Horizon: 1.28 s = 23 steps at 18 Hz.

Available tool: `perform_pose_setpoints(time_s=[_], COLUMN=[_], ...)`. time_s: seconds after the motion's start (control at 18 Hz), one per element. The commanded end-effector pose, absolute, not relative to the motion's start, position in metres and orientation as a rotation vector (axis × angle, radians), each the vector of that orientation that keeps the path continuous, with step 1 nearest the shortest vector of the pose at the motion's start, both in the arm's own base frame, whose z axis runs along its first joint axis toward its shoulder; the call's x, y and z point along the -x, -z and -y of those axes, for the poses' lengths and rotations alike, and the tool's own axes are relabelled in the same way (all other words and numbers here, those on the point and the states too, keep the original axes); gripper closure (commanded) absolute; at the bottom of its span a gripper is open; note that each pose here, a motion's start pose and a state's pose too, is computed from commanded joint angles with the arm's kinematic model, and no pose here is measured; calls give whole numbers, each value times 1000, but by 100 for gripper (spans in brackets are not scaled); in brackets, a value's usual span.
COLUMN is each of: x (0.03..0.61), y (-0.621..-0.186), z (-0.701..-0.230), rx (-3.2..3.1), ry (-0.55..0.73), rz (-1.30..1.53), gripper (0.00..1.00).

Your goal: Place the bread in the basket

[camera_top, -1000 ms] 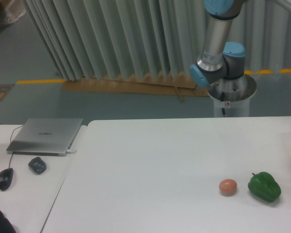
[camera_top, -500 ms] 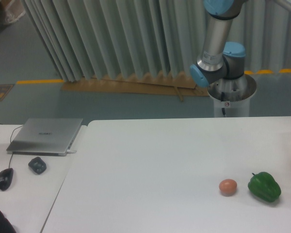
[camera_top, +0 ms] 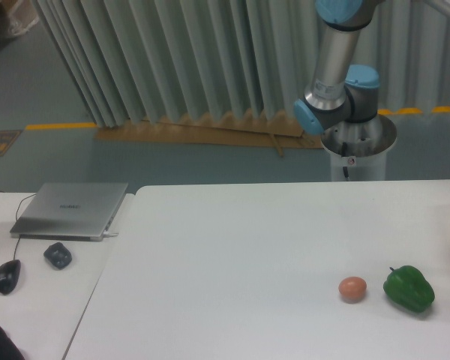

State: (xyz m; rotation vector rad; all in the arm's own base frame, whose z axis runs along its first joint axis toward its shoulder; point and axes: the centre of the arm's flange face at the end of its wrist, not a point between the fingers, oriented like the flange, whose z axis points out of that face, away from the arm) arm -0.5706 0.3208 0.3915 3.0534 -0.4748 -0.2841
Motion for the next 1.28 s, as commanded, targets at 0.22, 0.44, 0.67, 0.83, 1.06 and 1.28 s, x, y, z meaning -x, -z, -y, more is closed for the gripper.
perform_pose_setpoints(time_s=[0.22, 0.44, 0.67, 0.83, 1.06, 1.28], x=[567, 545, 504, 492, 463, 438], y=[-394, -371, -373, -374, -393, -408], z=[-321, -328, -353, -365, -377, -393], rx=[-3061, -3065, -3084, -3084, -3109, -3103], ry=[282, 174, 84, 34, -17, 20], rz=[455, 421, 384, 382, 292, 342], gripper=[0, 0, 0, 0, 0, 0])
